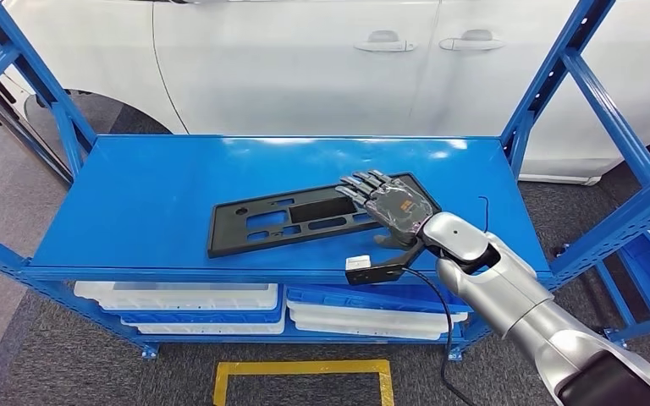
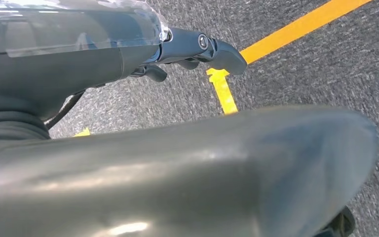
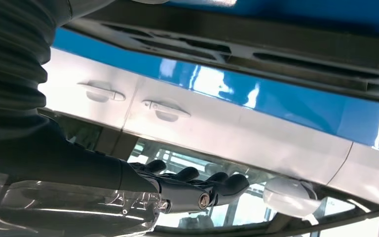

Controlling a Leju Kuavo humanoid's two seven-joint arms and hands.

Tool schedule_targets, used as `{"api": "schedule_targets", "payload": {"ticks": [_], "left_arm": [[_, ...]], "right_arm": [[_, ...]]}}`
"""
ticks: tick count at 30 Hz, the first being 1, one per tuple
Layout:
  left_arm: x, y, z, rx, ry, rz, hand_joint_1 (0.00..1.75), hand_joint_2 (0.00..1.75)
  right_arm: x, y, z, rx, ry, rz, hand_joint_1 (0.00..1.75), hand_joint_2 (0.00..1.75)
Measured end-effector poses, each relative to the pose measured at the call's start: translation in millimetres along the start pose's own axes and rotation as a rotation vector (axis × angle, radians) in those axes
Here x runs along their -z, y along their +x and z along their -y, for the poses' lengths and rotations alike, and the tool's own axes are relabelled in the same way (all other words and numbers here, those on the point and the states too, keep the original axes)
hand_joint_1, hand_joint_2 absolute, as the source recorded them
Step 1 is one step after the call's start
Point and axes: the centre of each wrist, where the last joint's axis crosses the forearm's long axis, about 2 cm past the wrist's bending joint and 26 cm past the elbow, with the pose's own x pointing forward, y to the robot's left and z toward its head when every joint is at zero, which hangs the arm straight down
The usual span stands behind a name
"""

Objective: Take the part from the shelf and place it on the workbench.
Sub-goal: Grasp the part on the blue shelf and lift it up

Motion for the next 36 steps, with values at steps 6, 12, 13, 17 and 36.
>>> {"api": "schedule_targets", "payload": {"ticks": [6,12,13,17,36], "left_arm": [[0.4,2.4,0.6,0.002,-0.003,0.004,0.00,0.00],[0.4,2.1,0.4,-0.001,-0.002,0.005,0.00,0.00],[0.2,1.5,0.5,-0.001,-0.002,0.004,0.00,0.00],[0.1,0.8,0.5,0.003,-0.003,0.003,0.00,0.00],[0.9,5.1,1.0,0.020,-0.006,0.011,0.00,0.00]], "right_arm": [[12.2,1.9,5.2,0.001,0.020,0.008,0.00,1.75],[15.6,2.7,-2.5,0.028,0.059,0.024,0.00,1.75],[14.8,3.0,-6.0,0.031,0.068,0.023,0.00,1.75],[13.1,3.4,-14.5,0.035,0.073,0.011,0.00,1.75],[16.9,17.6,-38.5,0.057,0.116,-0.022,0.00,1.75]]}}
